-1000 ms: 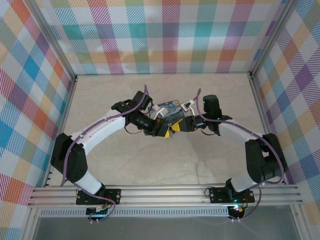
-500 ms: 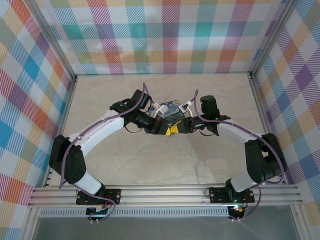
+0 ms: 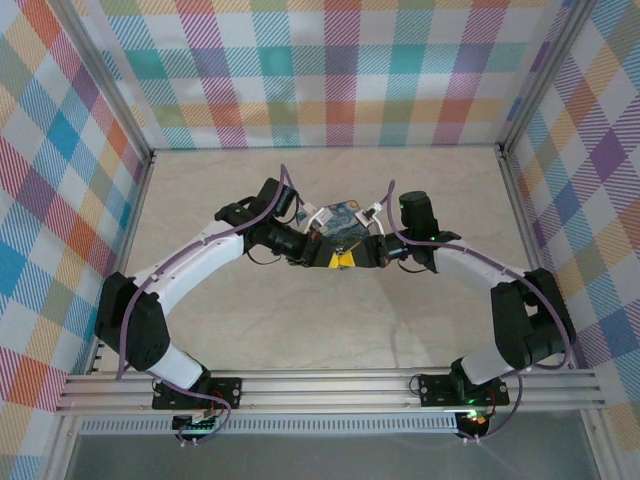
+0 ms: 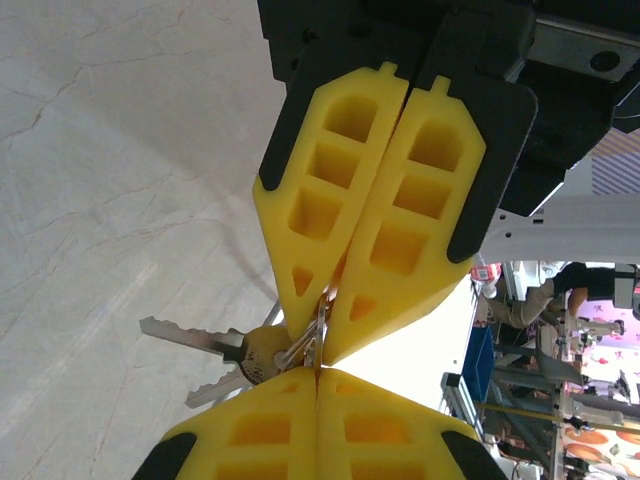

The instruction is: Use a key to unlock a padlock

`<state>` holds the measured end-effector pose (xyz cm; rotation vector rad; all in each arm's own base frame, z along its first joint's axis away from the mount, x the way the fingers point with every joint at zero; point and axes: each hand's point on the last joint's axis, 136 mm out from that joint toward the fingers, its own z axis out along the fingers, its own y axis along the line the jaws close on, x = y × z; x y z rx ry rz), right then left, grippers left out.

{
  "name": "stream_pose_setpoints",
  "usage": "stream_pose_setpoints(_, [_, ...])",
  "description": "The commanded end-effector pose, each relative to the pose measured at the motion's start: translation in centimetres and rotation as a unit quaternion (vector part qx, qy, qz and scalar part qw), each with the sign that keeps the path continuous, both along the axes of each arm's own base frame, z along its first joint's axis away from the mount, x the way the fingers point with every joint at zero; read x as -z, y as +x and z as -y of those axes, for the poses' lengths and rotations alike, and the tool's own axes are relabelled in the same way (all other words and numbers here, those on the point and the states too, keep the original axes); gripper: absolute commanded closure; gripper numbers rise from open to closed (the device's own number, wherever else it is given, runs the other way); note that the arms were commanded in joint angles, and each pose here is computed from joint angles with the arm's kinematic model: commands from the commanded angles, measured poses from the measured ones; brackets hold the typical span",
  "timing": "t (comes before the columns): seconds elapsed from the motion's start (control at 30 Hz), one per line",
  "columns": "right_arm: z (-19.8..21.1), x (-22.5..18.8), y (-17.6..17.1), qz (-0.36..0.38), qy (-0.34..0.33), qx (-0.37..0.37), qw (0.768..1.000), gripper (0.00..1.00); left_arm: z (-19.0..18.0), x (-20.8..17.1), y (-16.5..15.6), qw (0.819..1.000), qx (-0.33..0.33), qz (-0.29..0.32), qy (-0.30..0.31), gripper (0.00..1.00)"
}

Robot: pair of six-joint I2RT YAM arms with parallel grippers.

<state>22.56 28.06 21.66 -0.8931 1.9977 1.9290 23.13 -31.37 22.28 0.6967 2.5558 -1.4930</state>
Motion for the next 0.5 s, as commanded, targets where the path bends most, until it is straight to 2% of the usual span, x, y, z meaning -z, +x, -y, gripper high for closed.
stream_pose_setpoints(0.0, [0.0, -0.7, -0.7, 0.020, 0.008, -0.002, 1.000, 0.99, -1.1, -0.6, 1.4, 0.999, -0.034, 0.012, -0.003, 1.00])
stream_pose_setpoints(0.17, [0.1, 1.0, 1.1, -0.008, -0.026, 0.047, 0.999, 1.00, -1.7, -0.5, 3.1, 0.997, -0.072, -0.003, -0.018, 0.84])
stream_pose_setpoints(0.47, [-0.5, 1.6, 4.7, -0.078, -0.042, 0.130, 0.988, 1.00, -2.0, -0.2, 4.4, 0.989, -0.143, -0.005, -0.034, 0.77])
